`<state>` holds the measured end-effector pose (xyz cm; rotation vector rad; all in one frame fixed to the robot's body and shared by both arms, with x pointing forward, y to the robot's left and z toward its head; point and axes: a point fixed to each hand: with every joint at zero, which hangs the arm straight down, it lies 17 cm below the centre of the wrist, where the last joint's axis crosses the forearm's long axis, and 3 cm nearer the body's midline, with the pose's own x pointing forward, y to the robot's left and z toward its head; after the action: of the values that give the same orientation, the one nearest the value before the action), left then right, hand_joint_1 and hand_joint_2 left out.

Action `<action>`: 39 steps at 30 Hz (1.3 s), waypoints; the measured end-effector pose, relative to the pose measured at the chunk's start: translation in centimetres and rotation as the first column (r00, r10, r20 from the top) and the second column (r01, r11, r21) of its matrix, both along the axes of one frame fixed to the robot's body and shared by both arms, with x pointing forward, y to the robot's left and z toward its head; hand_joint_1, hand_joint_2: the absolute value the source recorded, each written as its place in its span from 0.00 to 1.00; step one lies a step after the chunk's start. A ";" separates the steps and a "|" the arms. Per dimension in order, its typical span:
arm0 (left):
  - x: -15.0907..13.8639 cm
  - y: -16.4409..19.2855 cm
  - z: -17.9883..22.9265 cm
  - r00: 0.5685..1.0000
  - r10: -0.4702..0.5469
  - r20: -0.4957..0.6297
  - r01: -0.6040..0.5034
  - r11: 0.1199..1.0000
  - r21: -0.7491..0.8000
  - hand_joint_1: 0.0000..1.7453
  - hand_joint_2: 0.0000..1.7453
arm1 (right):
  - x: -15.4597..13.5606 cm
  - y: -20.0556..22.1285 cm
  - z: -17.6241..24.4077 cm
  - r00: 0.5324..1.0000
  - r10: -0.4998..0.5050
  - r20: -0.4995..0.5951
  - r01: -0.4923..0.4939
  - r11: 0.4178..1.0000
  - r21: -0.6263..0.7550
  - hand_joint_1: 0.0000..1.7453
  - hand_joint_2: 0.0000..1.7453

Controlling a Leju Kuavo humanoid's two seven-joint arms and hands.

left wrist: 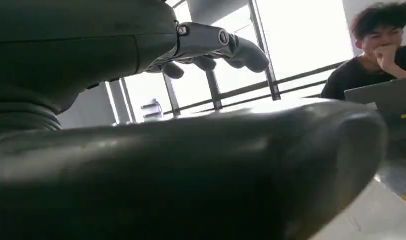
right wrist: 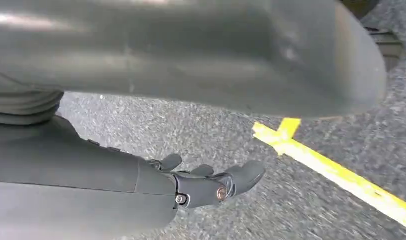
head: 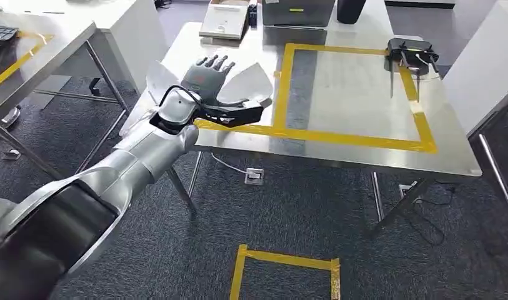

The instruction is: Take the parts from the cabinet and place them on the table.

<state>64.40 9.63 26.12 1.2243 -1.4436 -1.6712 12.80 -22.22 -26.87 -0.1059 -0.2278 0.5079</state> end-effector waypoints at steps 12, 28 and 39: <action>-0.1 -0.1 -0.2 1.000 0.003 -0.006 -0.003 1.000 -0.013 0.00 0.00 | -0.3 -0.1 -0.1 1.000 0.001 -0.005 -0.001 1.000 -0.005 0.00 0.00; -1.5 3.2 -7.8 0.979 0.081 -0.187 -0.106 0.986 -0.128 0.00 0.00 | -0.5 -0.6 -0.2 1.000 -0.018 -0.012 0.018 1.000 -0.015 0.00 0.00; -9.3 7.6 -24.7 0.786 0.202 -0.585 -0.435 0.852 -0.292 0.00 0.00 | -2.6 -1.3 -0.6 0.998 -0.042 -0.040 0.041 0.999 -0.020 0.00 0.00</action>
<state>55.05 17.26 1.38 0.6408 -1.0739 -1.2383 10.18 -23.50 -27.49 -0.1185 -0.1810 0.4706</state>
